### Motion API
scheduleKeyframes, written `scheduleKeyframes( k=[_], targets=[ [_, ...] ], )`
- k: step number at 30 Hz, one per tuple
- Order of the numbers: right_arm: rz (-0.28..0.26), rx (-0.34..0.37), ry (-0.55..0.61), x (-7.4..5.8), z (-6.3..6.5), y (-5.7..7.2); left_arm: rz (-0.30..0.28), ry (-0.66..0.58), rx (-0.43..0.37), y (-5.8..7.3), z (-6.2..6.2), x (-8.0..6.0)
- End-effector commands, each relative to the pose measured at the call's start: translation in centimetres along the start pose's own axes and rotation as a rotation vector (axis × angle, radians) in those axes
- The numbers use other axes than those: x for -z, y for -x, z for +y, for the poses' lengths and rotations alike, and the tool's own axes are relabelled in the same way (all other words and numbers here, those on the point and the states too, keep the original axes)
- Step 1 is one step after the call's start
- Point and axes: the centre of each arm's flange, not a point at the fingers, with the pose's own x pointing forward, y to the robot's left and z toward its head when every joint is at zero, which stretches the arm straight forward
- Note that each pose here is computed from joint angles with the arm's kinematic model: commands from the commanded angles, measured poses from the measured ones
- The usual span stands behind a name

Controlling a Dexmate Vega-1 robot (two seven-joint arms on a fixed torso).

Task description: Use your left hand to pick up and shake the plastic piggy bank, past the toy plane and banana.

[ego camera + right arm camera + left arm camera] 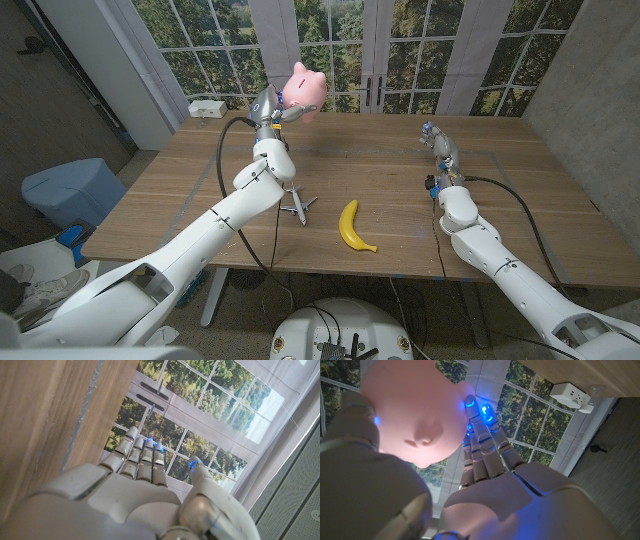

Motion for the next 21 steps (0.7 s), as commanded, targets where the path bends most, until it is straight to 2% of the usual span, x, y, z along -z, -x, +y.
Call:
scheduleKeyframes(
  k=[1, 7, 11, 21],
  targets=[
    [-0.003, -0.005, 0.003, -0.1, 0.0, -0.3, -0.047, 0.088, 0.187, -1.2, 0.8, 0.4],
    [-0.003, -0.001, -0.002, 0.0, -0.1, -0.3, -0.117, 0.088, 0.278, -1.7, 1.2, 0.1],
    [-0.001, -0.001, -0.003, 0.1, -0.2, -0.2, -0.155, 0.136, 0.362, -2.2, 1.2, 0.2],
    [-0.006, 0.005, -0.003, 0.0, -0.4, 0.2, -0.211, 0.222, 0.477, -2.8, 1.6, 0.2]
  ],
)
